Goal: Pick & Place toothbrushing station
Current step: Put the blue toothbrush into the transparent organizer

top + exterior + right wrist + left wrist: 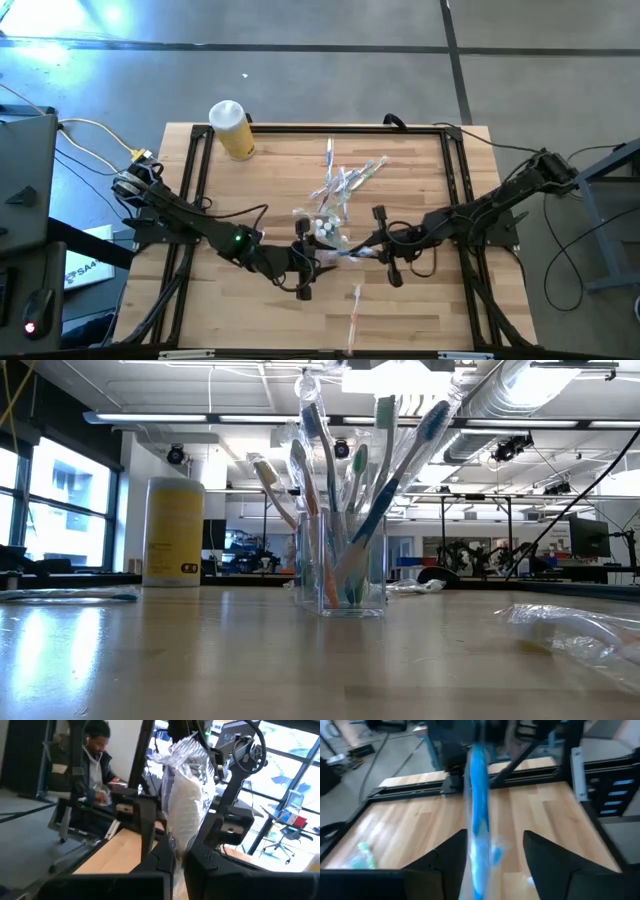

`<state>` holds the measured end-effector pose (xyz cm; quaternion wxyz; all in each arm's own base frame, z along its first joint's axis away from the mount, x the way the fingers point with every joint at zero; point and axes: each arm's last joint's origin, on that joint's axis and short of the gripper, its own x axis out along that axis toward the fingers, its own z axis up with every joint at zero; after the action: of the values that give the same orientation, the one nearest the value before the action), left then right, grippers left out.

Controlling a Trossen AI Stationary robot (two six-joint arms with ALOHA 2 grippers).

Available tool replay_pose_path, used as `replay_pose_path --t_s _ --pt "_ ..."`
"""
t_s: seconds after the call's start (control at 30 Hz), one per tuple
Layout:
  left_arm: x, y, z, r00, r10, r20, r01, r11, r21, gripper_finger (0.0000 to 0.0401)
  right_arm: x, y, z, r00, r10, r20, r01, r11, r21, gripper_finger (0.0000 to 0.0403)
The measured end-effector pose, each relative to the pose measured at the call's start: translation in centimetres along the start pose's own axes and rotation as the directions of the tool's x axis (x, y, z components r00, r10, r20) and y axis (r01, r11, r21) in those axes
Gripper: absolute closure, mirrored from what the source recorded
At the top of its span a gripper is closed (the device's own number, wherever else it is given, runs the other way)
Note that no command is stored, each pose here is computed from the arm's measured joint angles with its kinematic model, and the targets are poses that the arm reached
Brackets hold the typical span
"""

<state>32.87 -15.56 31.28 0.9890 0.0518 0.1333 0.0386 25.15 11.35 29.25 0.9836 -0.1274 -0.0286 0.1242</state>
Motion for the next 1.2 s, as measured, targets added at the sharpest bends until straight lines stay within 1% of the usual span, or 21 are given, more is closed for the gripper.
replay_pose_path --t_s 0.13,0.2,0.27,0.3,0.43,0.5,0.67,0.8,0.87,0.97,1.03,1.1,1.2 --pt "-0.6 0.3 0.4 1.000 -0.001 0.005 0.002 0.996 -0.090 0.0190 -1.8 0.5 0.7 0.996 0.046 -0.076 -0.041 0.997 0.060 0.0393" --pt "-1.1 0.7 0.6 1.000 0.003 -0.010 -0.004 0.996 -0.086 0.0187 -2.5 0.6 0.6 0.990 0.061 -0.127 -0.048 0.994 0.102 0.0393" --pt "-1.6 1.0 0.7 1.000 0.006 -0.028 -0.009 0.997 -0.083 0.0186 -2.9 0.8 0.3 0.982 0.041 -0.183 -0.018 0.992 0.125 0.0393" --pt "-1.8 1.1 0.7 0.999 0.014 -0.041 -0.017 0.996 -0.085 0.0186 -3.0 0.9 0.1 0.976 0.013 -0.217 0.014 0.992 0.123 0.0393" --pt "-2.1 1.3 0.3 0.996 0.029 -0.087 -0.038 0.995 -0.095 0.0186 -4.3 1.4 -0.3 0.937 -0.101 -0.334 0.136 0.987 0.085 0.0393" --pt "-2.1 1.4 0.0 0.993 0.041 -0.114 -0.052 0.994 -0.092 0.0186 -4.9 1.5 -0.3 0.927 -0.114 -0.356 0.157 0.983 0.093 0.0393" --pt "-2.2 1.5 -0.6 0.984 0.056 -0.168 -0.077 0.990 -0.121 0.0186 -5.1 1.8 -0.2 0.928 -0.108 -0.357 0.149 0.985 0.091 0.0393" --pt "-2.2 1.5 -0.7 0.983 0.059 -0.172 -0.083 0.987 -0.138 0.0185 -4.0 1.4 -1.2 0.909 -0.130 -0.397 0.180 0.980 0.091 0.0393" --pt "-2.2 1.5 -0.7 0.982 0.060 -0.177 -0.085 0.986 -0.141 0.0185 -3.1 1.3 -2.2 0.899 -0.112 -0.424 0.168 0.981 0.098 0.0393" --pt "-2.2 1.5 -0.7 0.982 0.060 -0.181 -0.086 0.987 -0.138 0.0185 -1.5 1.1 -3.3 0.908 -0.064 -0.415 0.129 0.983 0.132 0.0393" --pt "-2.2 1.5 -0.7 0.982 0.060 -0.181 -0.086 0.987 -0.138 0.0185 -0.6 1.0 -4.1 0.909 -0.039 -0.414 0.102 0.986 0.132 0.0393" --pt "-2.2 1.5 -0.7 0.982 0.060 -0.181 -0.086 0.987 -0.138 0.0185 0.0 0.8 -4.7 0.910 -0.033 -0.413 0.091 0.988 0.122 0.0393" --pt "-2.2 1.5 -0.8 0.981 0.061 -0.184 -0.087 0.987 -0.136 0.0185 0.5 0.2 -4.8 0.923 -0.034 -0.384 0.087 0.989 0.123 0.0393"
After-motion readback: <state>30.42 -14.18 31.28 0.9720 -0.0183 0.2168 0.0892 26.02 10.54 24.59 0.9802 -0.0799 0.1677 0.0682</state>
